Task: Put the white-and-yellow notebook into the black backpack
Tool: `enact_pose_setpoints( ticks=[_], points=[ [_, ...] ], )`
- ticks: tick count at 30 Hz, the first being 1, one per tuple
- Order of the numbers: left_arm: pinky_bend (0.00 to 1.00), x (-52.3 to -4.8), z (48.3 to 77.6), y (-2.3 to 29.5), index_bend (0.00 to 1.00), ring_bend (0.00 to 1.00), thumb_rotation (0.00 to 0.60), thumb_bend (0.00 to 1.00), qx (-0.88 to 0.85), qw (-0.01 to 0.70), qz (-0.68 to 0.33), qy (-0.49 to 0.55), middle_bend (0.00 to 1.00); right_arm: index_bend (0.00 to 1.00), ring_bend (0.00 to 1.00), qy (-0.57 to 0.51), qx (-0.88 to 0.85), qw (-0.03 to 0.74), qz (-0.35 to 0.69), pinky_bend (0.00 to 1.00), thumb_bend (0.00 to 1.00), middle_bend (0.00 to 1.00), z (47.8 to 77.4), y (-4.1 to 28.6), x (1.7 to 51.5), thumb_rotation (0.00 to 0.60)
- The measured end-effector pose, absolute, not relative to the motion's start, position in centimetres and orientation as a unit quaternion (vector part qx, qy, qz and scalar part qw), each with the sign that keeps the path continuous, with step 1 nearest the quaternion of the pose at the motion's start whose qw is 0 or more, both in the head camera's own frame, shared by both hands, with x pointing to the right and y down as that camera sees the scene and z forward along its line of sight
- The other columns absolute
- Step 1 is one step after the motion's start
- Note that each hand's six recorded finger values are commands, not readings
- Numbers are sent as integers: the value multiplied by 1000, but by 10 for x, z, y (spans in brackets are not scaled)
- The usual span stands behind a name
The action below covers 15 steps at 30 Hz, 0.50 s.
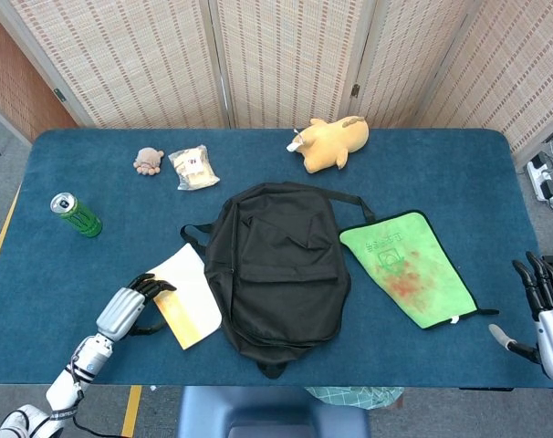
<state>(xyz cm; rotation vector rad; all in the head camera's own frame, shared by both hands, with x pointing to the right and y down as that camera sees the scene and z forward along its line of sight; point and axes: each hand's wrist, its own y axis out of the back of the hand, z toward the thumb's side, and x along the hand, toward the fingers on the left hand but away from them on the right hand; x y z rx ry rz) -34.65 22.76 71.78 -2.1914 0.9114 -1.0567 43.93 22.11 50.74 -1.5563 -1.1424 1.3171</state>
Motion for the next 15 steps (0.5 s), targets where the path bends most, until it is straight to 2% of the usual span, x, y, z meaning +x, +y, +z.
enact_pose_setpoints(
  ticks=[15],
  points=[
    [186,-324,718,214,414,320,600,483,-818,272,-355,362,351,0,12,-454,-614,387,517,0,0,24,509,221,443,600]
  ],
)
